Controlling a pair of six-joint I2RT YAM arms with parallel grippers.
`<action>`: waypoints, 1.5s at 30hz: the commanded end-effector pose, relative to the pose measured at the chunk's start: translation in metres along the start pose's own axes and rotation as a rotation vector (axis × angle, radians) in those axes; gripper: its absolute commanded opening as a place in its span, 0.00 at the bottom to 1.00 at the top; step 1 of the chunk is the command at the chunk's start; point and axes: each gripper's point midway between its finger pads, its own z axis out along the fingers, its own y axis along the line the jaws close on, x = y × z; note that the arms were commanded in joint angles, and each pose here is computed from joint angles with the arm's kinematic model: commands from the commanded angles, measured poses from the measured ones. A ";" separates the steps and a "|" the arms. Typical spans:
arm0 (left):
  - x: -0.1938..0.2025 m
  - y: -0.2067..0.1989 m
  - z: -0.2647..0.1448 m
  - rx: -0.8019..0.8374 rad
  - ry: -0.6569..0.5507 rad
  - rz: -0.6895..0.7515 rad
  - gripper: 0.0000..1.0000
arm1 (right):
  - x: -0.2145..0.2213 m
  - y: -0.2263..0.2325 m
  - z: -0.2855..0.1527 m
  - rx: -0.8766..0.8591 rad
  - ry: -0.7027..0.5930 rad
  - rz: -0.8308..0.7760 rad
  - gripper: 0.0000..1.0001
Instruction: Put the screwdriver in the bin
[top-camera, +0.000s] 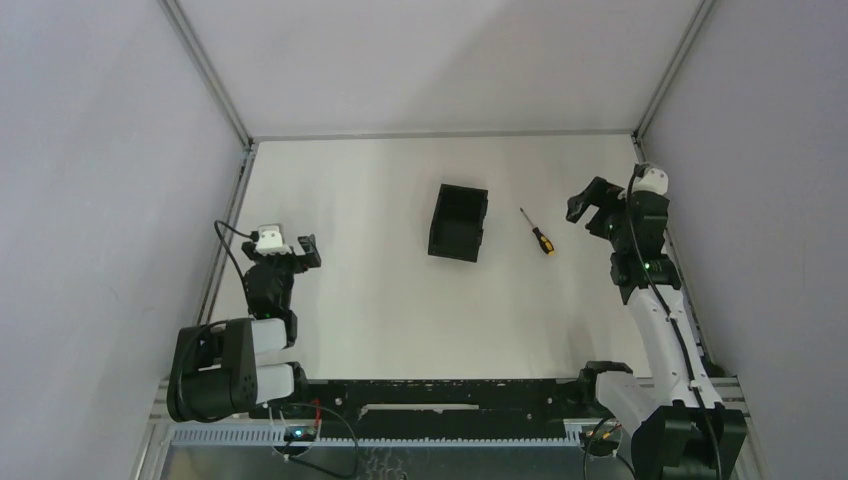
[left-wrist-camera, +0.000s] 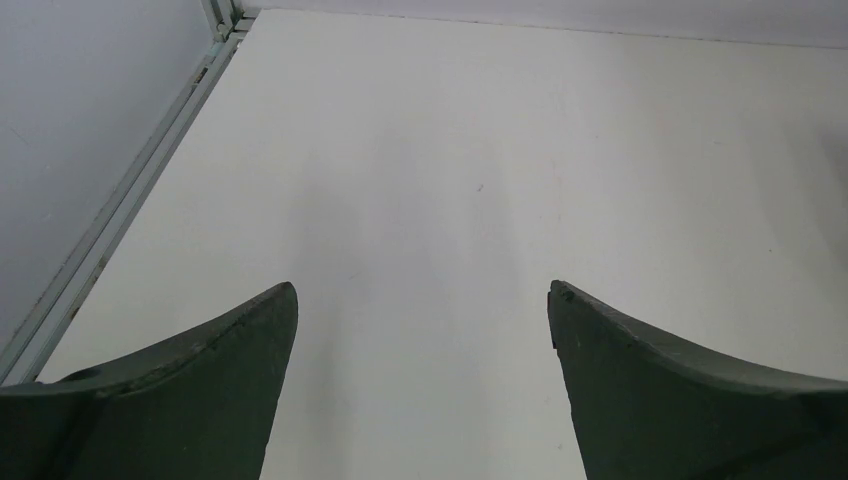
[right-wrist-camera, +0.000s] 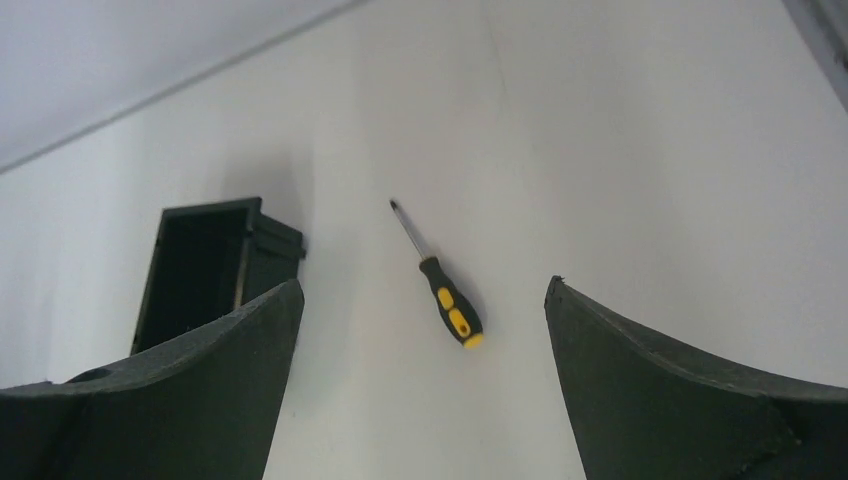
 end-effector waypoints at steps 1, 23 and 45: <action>-0.024 0.000 0.009 0.003 -0.067 0.025 1.00 | 0.020 -0.001 -0.009 0.006 0.081 -0.020 1.00; -0.025 -0.001 0.009 0.004 -0.068 0.025 1.00 | 0.138 -0.001 0.103 -0.010 0.766 -0.404 0.95; -0.024 -0.001 0.009 0.004 -0.067 0.025 1.00 | 0.119 0.010 0.094 0.083 0.717 -0.391 0.00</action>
